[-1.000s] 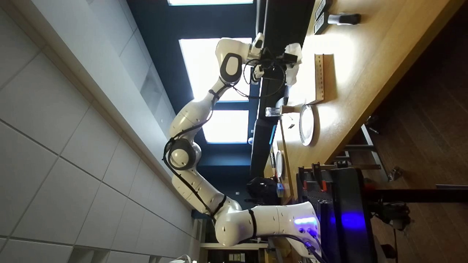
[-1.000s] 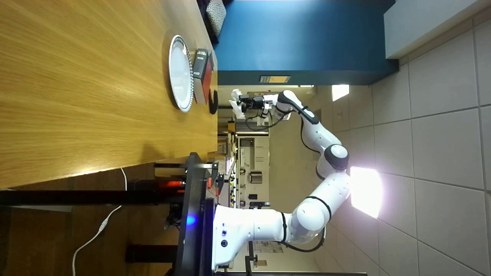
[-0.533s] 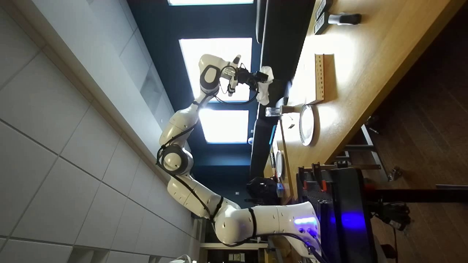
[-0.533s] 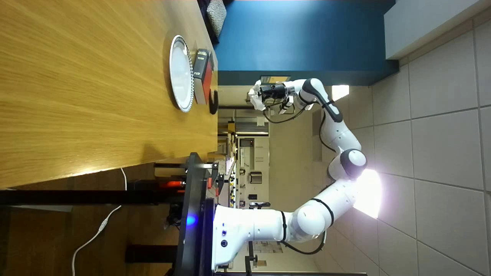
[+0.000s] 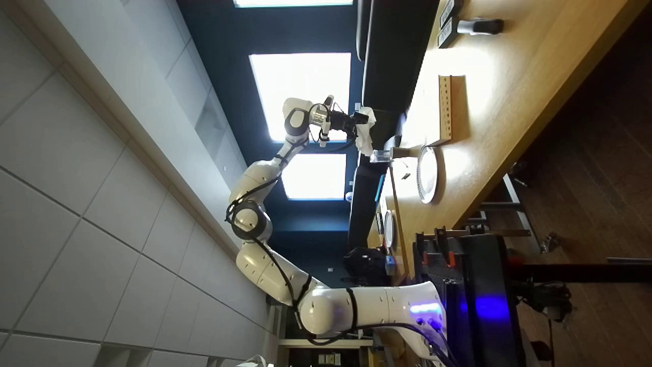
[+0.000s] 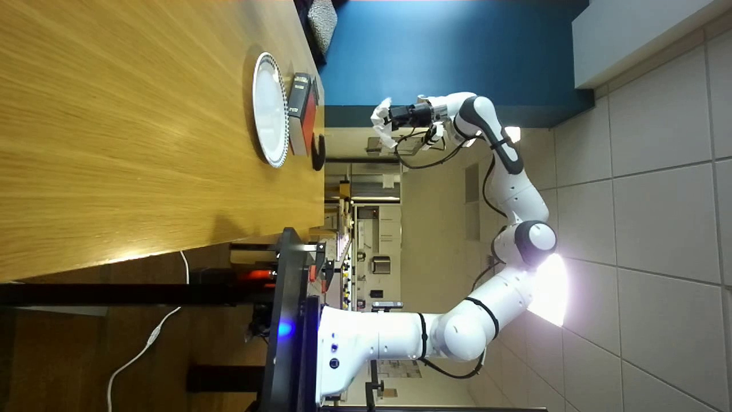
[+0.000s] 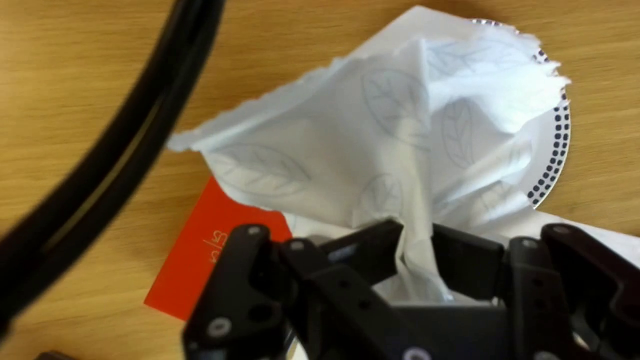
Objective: Use the tissue to wipe the cover of the book
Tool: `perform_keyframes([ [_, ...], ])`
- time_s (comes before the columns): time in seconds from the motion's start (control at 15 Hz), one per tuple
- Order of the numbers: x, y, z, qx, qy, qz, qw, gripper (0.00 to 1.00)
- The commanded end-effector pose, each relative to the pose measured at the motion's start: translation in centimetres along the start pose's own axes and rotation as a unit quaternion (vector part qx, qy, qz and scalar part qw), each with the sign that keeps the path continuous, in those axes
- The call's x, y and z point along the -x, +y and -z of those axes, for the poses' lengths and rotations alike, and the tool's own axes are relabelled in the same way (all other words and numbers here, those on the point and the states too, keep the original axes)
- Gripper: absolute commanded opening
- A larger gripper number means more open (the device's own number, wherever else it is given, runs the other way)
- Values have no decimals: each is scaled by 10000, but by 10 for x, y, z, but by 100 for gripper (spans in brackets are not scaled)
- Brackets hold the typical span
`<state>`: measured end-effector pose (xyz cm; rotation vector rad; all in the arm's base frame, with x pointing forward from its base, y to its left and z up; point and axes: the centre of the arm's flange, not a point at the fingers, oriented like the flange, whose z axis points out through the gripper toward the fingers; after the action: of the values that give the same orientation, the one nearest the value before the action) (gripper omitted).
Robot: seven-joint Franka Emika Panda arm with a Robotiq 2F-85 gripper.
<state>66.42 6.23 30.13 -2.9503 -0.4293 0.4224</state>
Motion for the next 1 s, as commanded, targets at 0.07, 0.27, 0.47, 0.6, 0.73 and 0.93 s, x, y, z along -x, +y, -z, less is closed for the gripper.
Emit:
perform_keyframes([
  [0.07,-13,-9,-9,148,490,-394,9979,0],
  [0.27,-23,-8,-36,138,675,-706,9951,0],
  [0.47,-30,8,-62,101,801,-1025,9914,0],
  [0.6,-32,19,-74,119,848,-1186,9892,0],
  [0.73,-34,31,-81,138,874,-1307,9875,0],
  [0.93,-34,42,-86,149,879,-1379,9864,0],
])
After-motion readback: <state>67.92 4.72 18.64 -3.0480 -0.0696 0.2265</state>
